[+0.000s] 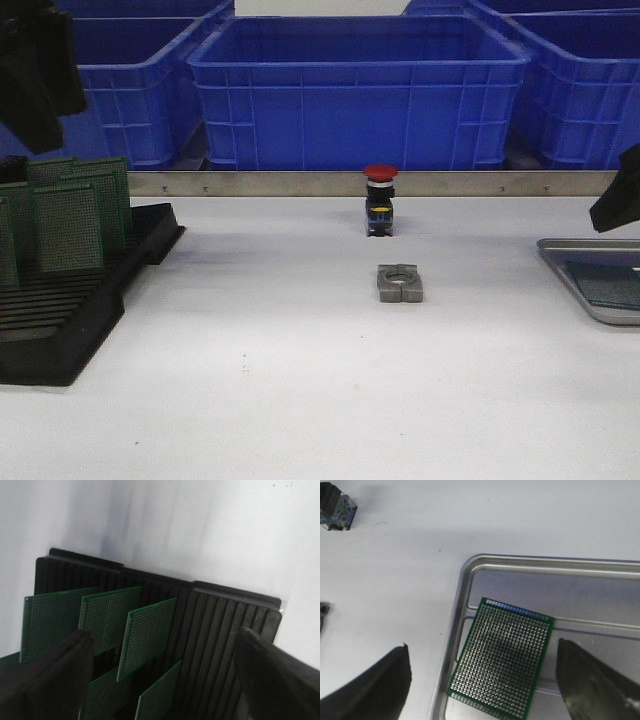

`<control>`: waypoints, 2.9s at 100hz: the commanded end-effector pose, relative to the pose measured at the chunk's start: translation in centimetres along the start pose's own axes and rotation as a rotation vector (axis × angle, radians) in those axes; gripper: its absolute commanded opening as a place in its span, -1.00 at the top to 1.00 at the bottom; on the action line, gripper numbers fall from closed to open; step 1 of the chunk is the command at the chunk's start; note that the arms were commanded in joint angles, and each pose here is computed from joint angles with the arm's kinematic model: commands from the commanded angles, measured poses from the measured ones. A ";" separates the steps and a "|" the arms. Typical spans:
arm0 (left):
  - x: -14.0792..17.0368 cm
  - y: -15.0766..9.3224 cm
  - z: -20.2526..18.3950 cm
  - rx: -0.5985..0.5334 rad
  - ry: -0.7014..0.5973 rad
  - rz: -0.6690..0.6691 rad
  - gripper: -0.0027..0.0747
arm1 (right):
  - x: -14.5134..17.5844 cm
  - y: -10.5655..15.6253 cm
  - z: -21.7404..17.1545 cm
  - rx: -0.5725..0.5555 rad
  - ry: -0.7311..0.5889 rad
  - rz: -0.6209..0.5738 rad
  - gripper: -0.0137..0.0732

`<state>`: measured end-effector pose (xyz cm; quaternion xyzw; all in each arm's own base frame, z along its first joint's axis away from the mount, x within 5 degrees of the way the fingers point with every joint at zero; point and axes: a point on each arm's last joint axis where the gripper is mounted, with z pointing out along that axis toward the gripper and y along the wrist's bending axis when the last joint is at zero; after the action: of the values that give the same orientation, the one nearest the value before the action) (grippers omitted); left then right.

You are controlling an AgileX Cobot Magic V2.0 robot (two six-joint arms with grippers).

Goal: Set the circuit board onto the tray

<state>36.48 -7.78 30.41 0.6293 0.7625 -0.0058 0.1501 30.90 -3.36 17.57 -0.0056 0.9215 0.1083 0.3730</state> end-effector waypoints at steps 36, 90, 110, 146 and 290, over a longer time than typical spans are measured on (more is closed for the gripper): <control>0.1 2.2 2.9 -0.053 0.017 -0.013 -0.48 | -1.7 0.5 -1.4 -0.028 -0.073 -0.009 -0.72; 0.6 1.8 5.2 0.086 0.067 -0.024 0.28 | -1.7 0.5 -1.4 -0.028 -0.073 -0.009 -0.72; 0.7 1.6 5.1 0.104 0.077 -0.020 0.98 | -1.7 0.5 -1.4 -0.032 -0.073 -0.009 -0.72; -1.3 2.1 3.1 0.077 -0.010 -0.016 0.98 | -1.9 1.6 -1.9 -0.134 -0.084 -0.030 -0.72; -15.9 -7.3 0.4 0.311 -0.493 0.172 0.98 | -0.1 16.8 -2.1 -0.692 -0.181 -0.615 -0.59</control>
<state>33.88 -24.67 28.75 0.6833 0.6592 -0.2381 0.2044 27.71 12.18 20.36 -0.4082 0.7711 0.2716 0.4063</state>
